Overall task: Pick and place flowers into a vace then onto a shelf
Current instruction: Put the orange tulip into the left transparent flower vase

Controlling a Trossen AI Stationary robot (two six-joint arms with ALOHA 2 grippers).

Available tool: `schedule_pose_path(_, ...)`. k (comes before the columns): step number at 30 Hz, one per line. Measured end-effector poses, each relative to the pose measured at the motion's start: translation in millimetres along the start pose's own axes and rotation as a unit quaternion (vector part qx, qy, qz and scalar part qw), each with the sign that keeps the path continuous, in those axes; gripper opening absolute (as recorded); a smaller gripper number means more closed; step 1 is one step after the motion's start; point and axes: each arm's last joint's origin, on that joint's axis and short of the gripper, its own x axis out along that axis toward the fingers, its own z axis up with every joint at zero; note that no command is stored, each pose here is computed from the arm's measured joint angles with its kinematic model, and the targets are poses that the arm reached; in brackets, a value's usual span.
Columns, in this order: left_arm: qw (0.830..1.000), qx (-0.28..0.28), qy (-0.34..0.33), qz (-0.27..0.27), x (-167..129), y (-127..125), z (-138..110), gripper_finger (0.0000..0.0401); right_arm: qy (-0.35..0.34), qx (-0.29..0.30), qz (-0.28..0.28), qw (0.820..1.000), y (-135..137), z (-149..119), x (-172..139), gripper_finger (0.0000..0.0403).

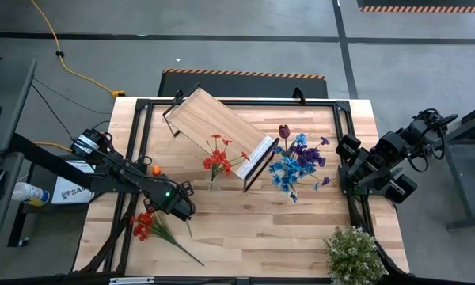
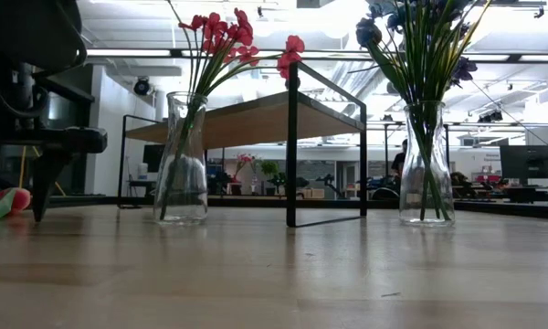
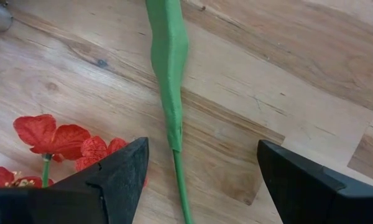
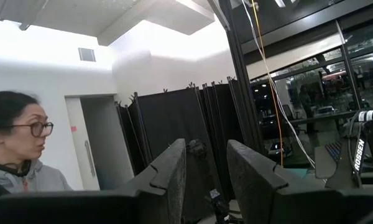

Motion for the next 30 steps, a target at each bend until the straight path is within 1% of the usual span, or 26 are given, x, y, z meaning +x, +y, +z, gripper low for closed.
schedule_pose_path(4, 1.0, 0.0, 0.0, 0.0, 0, 0, 0, 0.0332, 0.0, 0.0, 0.0, 1.0, 0, 0, 0, 0.011)
schedule_pose_path(7, 1.0, 0.0, -0.001, 0.002, 0, 0, 0, 0.0317, 0.0, 0.0, 0.0, 1.0, 0, 0, 0, 0.011)
schedule_pose_path(11, 1.0, 0.0, -0.001, 0.003, 0, 0, 0, 0.0276, 0.0, -0.001, -0.001, 1.0, 0, 0, 0, 0.011)
schedule_pose_path(21, 0.999, -0.004, -0.013, -0.031, 0, -2, 0, 0.0171, -0.002, -0.011, -0.009, 1.0, 0, 0, 0, 0.011)
schedule_pose_path(30, 0.999, -0.033, -0.003, -0.033, 3, -14, 5, 0.0082, -0.002, -0.011, -0.009, 1.0, 0, 0, 0, 0.011)
